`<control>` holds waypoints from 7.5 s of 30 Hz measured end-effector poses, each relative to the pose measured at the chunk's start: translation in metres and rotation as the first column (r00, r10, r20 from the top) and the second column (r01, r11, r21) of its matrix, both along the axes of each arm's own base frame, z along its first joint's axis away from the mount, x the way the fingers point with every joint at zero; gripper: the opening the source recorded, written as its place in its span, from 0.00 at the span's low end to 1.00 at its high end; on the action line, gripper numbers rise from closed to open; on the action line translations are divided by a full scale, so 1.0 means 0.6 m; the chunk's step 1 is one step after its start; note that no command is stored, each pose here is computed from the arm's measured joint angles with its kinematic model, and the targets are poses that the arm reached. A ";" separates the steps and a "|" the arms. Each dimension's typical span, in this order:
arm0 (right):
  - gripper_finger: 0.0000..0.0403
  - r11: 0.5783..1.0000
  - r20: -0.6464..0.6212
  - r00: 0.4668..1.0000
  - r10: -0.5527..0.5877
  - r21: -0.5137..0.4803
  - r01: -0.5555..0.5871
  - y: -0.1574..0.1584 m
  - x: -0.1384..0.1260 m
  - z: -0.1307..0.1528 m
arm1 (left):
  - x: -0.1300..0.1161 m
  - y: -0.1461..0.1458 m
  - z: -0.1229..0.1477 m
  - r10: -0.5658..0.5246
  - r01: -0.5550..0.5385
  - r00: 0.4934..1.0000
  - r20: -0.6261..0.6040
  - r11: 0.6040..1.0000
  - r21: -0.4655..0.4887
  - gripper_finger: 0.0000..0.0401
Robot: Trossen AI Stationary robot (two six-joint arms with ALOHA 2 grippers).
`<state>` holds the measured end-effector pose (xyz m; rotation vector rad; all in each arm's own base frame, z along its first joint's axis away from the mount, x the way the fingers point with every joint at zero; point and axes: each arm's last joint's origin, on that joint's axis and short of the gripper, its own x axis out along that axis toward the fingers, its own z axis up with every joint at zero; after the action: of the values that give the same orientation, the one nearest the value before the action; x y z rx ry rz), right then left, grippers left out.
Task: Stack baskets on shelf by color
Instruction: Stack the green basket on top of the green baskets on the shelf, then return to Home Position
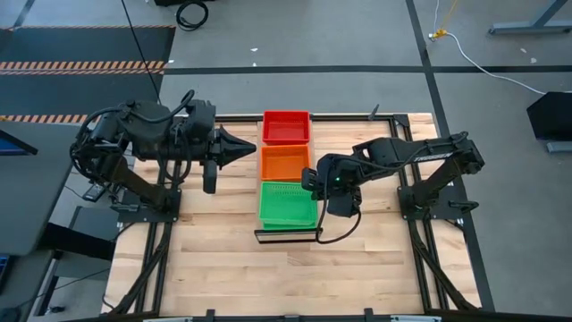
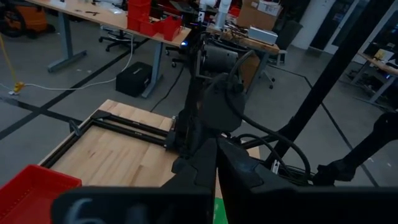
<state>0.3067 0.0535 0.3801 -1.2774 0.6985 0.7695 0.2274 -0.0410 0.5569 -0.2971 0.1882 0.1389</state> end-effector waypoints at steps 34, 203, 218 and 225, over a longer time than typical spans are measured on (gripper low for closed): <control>0.11 0.995 -0.007 0.998 -0.066 0.068 0.067 -0.001 0.001 0.001 | 0.005 -0.003 -0.002 0.059 -0.058 0.998 0.008 0.996 -0.071 0.04; 0.28 0.605 -0.209 0.669 -0.713 0.297 0.738 -0.028 -0.008 -0.004 | 0.018 -0.016 -0.073 0.188 -0.194 0.927 -0.325 0.981 0.013 0.03; 0.28 -0.053 -0.363 0.166 -0.917 0.524 0.850 -0.093 -0.100 0.064 | -0.078 0.016 -0.024 0.239 -0.172 0.949 -0.205 0.939 0.297 0.02; 0.28 -0.148 -0.372 0.106 -0.922 0.593 0.792 -0.118 -0.139 0.090 | -0.158 0.036 -0.004 0.228 -0.183 0.963 -0.144 0.945 0.271 0.02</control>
<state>0.2234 -0.0173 0.4342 0.1190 0.8100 -0.3415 0.1327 -0.0194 0.5546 -0.0449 0.3090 0.3952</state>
